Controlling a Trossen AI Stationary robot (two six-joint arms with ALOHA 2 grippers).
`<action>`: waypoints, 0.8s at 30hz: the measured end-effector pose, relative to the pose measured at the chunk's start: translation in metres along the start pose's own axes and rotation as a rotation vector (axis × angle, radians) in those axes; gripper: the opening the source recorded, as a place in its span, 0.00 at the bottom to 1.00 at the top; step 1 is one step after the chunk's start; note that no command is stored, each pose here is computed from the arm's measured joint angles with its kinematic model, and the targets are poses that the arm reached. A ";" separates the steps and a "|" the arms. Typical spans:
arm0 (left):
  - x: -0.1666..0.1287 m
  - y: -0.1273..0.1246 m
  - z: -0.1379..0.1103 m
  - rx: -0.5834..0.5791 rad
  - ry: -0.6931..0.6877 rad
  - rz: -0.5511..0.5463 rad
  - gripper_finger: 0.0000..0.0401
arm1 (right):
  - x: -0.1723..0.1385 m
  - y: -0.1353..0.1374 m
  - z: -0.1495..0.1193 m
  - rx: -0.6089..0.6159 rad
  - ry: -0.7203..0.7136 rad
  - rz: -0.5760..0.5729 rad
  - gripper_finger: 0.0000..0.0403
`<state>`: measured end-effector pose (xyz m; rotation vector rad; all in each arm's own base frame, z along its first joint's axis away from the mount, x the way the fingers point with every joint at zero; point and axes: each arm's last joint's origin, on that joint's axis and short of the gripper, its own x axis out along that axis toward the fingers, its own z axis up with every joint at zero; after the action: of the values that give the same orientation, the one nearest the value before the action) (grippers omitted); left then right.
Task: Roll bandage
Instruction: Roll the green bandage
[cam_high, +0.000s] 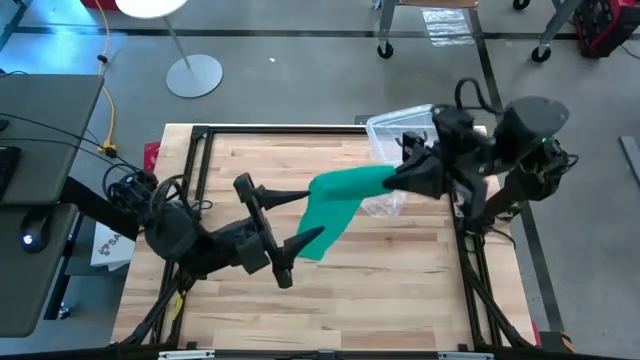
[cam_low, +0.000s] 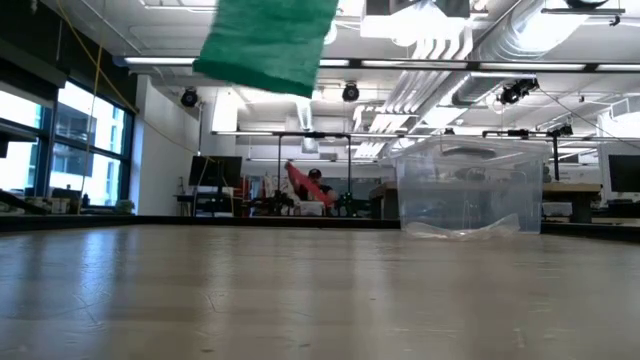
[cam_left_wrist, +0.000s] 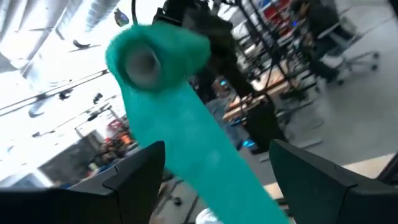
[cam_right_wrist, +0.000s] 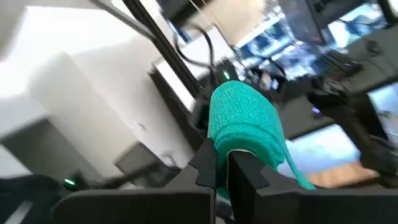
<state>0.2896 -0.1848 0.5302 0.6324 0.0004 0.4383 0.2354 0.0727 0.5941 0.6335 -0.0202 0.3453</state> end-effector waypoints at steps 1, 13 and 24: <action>-0.002 0.000 0.000 0.011 0.008 0.006 0.71 | 0.000 0.000 0.003 0.005 -0.009 0.027 0.02; -0.009 0.016 0.019 -0.107 -0.165 0.046 0.71 | 0.002 -0.012 0.012 0.045 0.001 0.073 0.02; 0.000 0.017 0.013 0.045 -0.120 0.053 0.70 | 0.023 -0.024 0.003 0.084 0.055 0.065 0.02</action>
<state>0.2846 -0.1794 0.5504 0.7037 -0.1211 0.4521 0.2651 0.0603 0.5860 0.7078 0.0268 0.4278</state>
